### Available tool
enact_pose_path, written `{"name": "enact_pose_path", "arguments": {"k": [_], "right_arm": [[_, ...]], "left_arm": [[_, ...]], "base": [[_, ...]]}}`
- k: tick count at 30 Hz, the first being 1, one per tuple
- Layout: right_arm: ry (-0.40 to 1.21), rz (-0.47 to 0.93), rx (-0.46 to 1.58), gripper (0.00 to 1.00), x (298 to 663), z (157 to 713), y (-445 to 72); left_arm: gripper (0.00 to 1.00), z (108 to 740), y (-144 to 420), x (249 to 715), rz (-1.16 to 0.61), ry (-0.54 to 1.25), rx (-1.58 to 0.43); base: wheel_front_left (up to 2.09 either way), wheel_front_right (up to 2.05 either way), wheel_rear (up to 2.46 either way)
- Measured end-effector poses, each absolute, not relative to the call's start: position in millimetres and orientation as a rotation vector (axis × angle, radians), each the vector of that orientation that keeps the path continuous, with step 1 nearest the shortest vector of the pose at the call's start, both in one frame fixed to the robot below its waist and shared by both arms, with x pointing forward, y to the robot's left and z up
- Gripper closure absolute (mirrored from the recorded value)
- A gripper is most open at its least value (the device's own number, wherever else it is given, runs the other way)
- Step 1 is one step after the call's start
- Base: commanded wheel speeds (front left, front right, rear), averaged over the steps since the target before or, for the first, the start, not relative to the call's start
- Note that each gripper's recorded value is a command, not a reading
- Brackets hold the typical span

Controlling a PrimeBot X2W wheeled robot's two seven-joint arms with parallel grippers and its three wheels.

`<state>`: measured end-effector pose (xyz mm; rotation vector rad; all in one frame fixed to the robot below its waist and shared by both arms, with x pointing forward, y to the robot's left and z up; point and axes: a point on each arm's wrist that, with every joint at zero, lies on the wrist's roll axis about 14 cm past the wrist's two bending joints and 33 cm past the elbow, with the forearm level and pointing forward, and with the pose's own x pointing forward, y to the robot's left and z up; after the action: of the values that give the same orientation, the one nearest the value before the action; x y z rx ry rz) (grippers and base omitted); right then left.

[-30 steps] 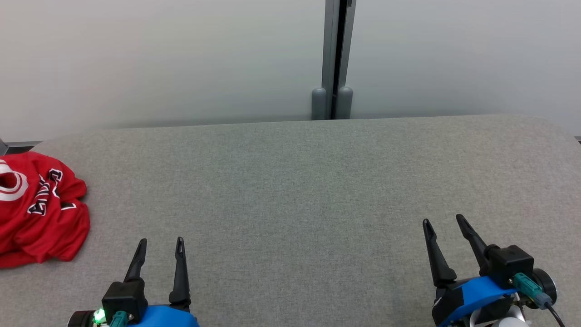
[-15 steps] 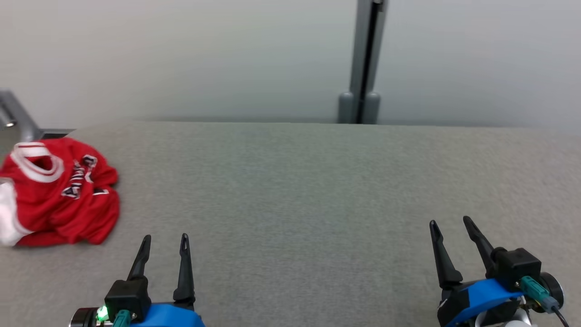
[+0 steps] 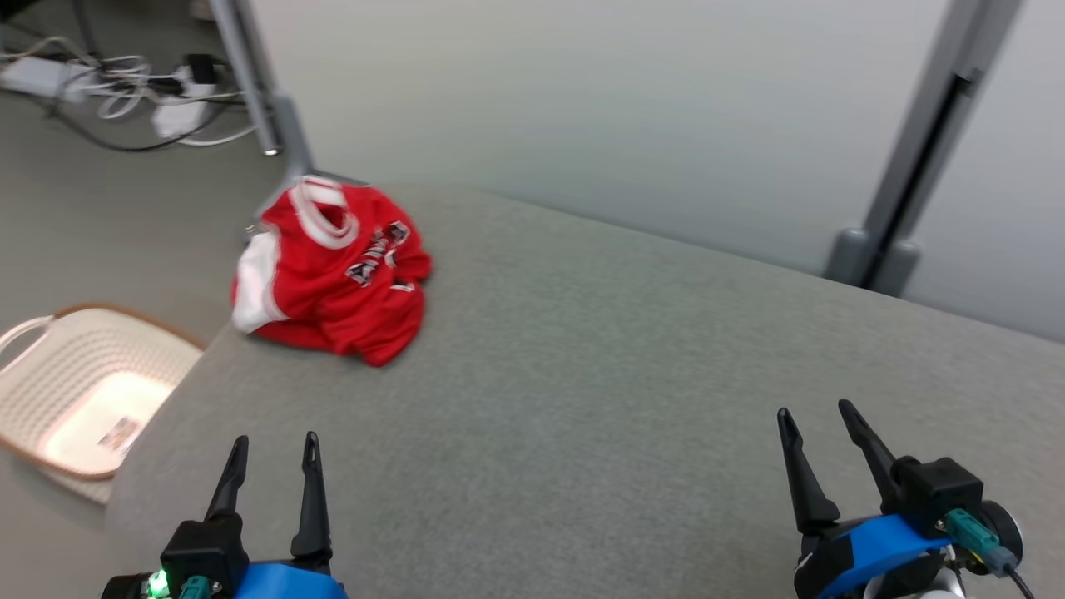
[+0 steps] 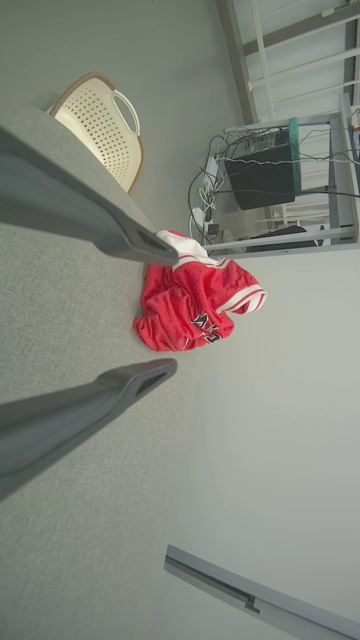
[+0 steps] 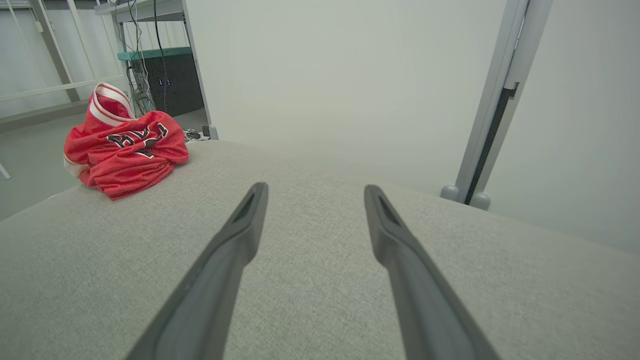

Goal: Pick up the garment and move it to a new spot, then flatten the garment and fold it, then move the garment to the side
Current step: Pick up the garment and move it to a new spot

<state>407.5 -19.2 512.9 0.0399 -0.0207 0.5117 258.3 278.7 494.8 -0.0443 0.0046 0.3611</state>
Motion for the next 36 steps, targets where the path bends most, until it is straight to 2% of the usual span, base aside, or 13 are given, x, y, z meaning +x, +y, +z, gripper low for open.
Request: {"name": "enact_pose_path", "arguments": {"k": [6, 11, 22, 28, 34, 36], "right_arm": [[-0.002, 0.648, 0.049, 0.0, 403.7, 507.1, 29.7], [0.016, 0.709, 0.055, 0.0, 405.4, 501.4, 52.2], [0.027, 0.701, 0.056, 0.0, 408.3, 496.3, 50.5], [0.033, 0.661, 0.063, 0.0, 415.6, 491.9, 37.7], [0.064, 0.601, 0.061, 0.0, 431.9, 476.0, 17.1], [0.076, 0.577, 0.064, 0.0, 438.8, 469.9, 8.9]], "left_arm": [[0.0, 488.1, 307.2, 218.3, 0.498, 0.028, -0.042], [0.0, 484.4, 317.1, 204.0, 0.565, 0.044, -0.039], [0.0, 487.8, 323.6, 201.4, 0.605, 0.036, -0.069], [0.0, 526.0, 353.6, 230.4, 0.592, -0.024, -0.084], [0.0, 556.7, 384.4, 299.4, 0.513, -0.013, -0.124], [0.0, 550.3, 394.6, 321.7, 0.489, 0.053, -0.108]], "base": [[0.0, 0.0, 0.0], [0.0, 0.0, 0.0], [0.0, 0.0, 0.0], [0.0, 0.0, 0.0], [0.0, 0.0, 0.0], [0.0, 0.0, 0.0]]}}
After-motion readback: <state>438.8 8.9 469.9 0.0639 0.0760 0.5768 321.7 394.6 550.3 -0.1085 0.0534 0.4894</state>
